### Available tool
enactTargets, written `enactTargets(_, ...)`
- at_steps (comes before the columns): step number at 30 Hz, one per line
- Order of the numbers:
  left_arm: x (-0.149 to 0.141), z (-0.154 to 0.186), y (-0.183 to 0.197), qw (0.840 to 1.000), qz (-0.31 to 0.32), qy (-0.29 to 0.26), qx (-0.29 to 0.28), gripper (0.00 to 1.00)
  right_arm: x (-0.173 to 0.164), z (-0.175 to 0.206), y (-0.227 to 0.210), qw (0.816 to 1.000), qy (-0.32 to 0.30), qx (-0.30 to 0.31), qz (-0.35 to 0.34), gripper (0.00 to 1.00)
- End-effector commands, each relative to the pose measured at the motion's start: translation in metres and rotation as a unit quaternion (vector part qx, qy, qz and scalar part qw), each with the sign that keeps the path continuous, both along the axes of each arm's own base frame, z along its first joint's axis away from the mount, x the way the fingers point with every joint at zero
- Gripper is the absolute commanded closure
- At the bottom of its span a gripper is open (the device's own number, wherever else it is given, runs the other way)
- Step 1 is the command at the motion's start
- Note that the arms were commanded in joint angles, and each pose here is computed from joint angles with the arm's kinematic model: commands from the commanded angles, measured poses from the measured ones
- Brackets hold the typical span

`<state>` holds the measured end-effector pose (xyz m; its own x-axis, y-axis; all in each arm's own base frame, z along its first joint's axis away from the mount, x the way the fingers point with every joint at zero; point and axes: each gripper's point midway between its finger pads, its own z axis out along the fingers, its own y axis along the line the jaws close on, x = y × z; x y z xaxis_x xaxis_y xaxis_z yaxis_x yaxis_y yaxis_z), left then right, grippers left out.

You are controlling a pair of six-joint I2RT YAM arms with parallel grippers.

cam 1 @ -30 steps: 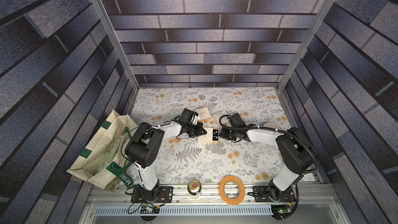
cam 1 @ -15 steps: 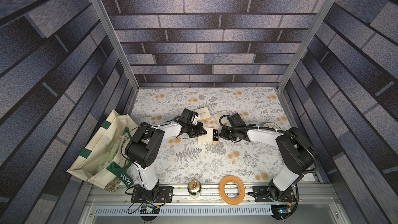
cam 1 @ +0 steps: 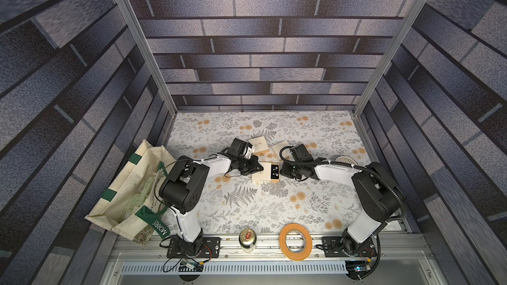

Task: Take out the earrings from the drawer-style jewelry box
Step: Open the drawer in the jewelry box.

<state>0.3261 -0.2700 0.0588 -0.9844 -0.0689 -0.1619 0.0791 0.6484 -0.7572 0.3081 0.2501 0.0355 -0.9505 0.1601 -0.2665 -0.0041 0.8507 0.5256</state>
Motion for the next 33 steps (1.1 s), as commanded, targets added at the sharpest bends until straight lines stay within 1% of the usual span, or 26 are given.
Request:
enactTargets(1,-0.023,-0.045,0.033,0.994,0.035,0.074,0.079,1.0,-0.011,-0.015,-0.027,0.998,0.027,-0.053,-0.03,1.0)
enactTargets(16,-0.025,-0.047,0.032,0.994,0.031,0.076,0.079,1.0,-0.013,-0.014,-0.023,0.998,0.027,-0.044,-0.021,1.0)
enactTargets(22,-0.027,-0.047,0.032,0.994,0.029,0.075,0.08,1.0,-0.011,-0.012,-0.028,0.998,0.021,-0.056,-0.027,1.0)
enactTargets(33,-0.026,-0.046,0.03,0.994,0.023,0.071,0.078,1.0,-0.004,-0.004,-0.019,0.999,0.009,-0.054,0.002,1.0)
